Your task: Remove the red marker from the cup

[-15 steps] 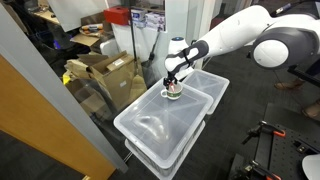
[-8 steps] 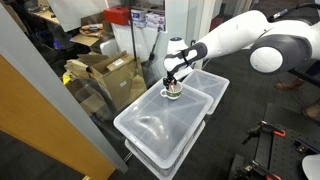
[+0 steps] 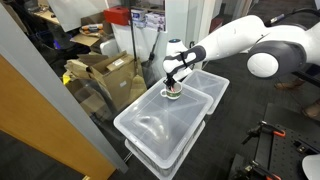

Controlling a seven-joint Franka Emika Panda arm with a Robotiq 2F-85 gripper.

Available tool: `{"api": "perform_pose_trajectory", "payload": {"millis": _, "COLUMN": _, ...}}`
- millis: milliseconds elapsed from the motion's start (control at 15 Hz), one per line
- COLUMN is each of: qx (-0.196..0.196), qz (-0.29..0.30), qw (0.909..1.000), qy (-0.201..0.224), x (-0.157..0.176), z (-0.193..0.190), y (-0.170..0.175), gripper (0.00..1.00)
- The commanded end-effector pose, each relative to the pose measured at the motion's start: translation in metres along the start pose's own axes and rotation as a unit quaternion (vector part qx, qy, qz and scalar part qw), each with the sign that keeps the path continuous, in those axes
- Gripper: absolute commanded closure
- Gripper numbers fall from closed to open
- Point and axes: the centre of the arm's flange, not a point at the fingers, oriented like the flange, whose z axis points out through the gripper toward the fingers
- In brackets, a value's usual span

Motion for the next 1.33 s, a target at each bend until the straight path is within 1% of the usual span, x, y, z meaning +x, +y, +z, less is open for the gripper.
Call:
{"api": "perform_pose_trajectory", "payload": {"millis": 0, "qx": -0.020, "qz": 0.009, "qw": 0.9997, "qy": -0.003, "x": 0.005, "z": -0.004, "y": -0.007, "gripper": 0.95}}
{"api": "perform_pose_trajectory", "payload": {"millis": 267, "qx": -0.032, "qz": 0.007, "qw": 0.9994, "qy": 0.001, "x": -0.012, "z": -0.013, "y": -0.019, "gripper": 0.95}}
{"api": "perform_pose_trajectory", "payload": {"millis": 400, "qx": -0.042, "qz": 0.005, "qw": 0.9991, "qy": 0.009, "x": -0.020, "z": -0.018, "y": -0.026, "gripper": 0.95}}
{"api": "perform_pose_trajectory", "payload": {"millis": 933, "qx": -0.079, "qz": 0.013, "qw": 0.9946, "qy": 0.066, "x": -0.048, "z": -0.045, "y": -0.043, "gripper": 0.95}}
{"api": "perform_pose_trajectory", "payload": {"millis": 1267, "qx": -0.106, "qz": 0.009, "qw": 0.9891, "qy": 0.102, "x": -0.077, "z": -0.068, "y": -0.052, "gripper": 0.95}}
